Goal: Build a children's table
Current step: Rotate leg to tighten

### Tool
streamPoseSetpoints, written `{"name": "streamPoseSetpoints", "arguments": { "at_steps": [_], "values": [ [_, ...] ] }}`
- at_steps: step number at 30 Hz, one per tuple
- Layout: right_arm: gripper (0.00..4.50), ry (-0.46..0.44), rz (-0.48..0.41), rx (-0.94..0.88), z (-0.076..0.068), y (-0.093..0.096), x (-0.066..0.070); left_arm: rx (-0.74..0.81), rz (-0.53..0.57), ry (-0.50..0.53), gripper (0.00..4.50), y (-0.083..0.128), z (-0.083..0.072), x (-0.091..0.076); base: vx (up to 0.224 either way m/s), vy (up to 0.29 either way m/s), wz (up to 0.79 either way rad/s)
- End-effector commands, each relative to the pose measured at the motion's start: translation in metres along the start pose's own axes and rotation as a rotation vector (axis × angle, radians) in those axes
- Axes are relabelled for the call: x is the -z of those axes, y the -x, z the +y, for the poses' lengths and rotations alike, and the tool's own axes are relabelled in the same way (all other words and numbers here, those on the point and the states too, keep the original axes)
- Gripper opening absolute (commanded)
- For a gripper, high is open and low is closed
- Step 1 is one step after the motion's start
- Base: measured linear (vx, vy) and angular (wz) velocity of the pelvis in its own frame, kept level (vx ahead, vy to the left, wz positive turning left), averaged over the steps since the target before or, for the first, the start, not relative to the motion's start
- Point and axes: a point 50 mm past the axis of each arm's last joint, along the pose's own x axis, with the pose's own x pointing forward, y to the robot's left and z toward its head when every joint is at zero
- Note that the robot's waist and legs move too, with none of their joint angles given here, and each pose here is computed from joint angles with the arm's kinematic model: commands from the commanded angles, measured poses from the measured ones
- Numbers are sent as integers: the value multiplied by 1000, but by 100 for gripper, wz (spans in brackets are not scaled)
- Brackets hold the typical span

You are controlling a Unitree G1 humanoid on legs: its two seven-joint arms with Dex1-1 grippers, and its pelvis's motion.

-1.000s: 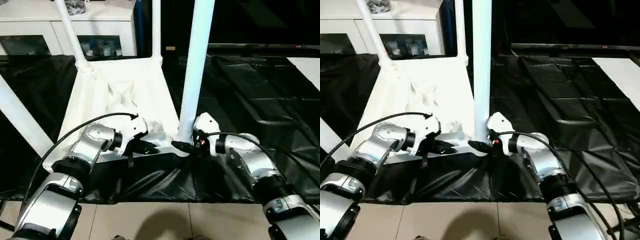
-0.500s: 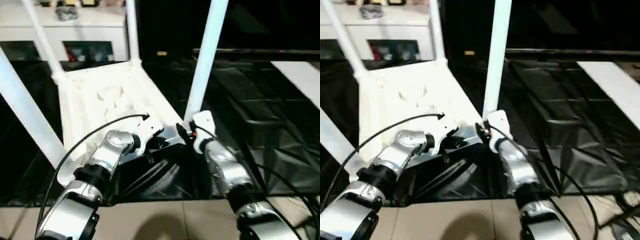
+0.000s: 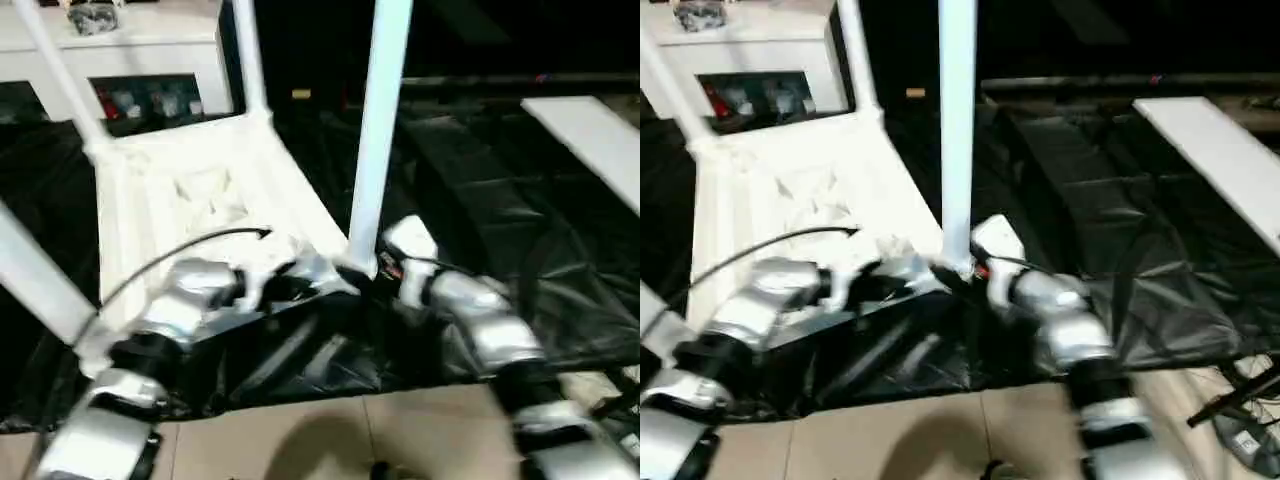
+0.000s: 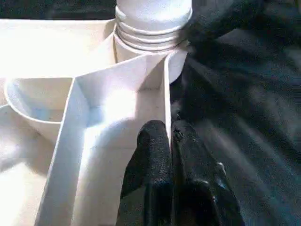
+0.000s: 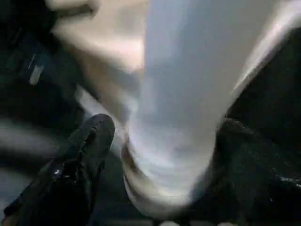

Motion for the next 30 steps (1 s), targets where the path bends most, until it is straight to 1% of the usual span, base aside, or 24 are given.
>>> {"name": "streamPoseSetpoints", "arguments": {
  "at_steps": [1,3,5,6,8,14,15,18,20,21,23,25,26,30],
  "values": [
    [380,20,7,-101,4,-1,-3,69,-13,-54,0,2,0,-8,0,0,0],
    [380,42,31,-138,3,2,-3,109,-13,-49,0,6,-1,-7,30,-22,2],
    [380,46,41,-165,3,3,-3,135,-8,-53,0,9,-2,-6,63,-42,4],
    [380,46,31,-180,1,0,-8,178,17,-51,0,12,-3,-4,63,-40,-2],
    [380,48,19,-197,1,-1,-11,206,24,-55,0,13,-4,-3,31,-20,-1],
    [380,69,9,-253,4,-10,-16,251,45,-84,0,11,-5,-4,0,0,0],
    [352,72,11,-264,4,-11,-17,255,48,-84,0,10,-5,-4,0,0,0],
    [340,80,13,-278,5,-13,-17,260,54,-91,0,9,-5,-5,0,0,0],
    [311,79,6,-297,6,-14,-18,266,60,-90,0,9,-5,-3,0,0,0],
    [303,78,7,-301,7,-15,-18,266,60,-91,0,9,-5,-3,0,0,0],
    [302,80,11,-309,7,-15,-18,267,63,-89,0,9,-5,-3,0,0,0],
    [279,84,28,-327,8,-16,-16,268,68,-89,0,11,-5,-1,0,0,0],
    [275,87,34,-329,8,-17,-15,265,70,-89,0,11,-4,-1,0,0,0],
    [269,88,36,-328,7,-19,-15,254,77,-86,0,13,-3,1,0,0,0]
  ]
}}
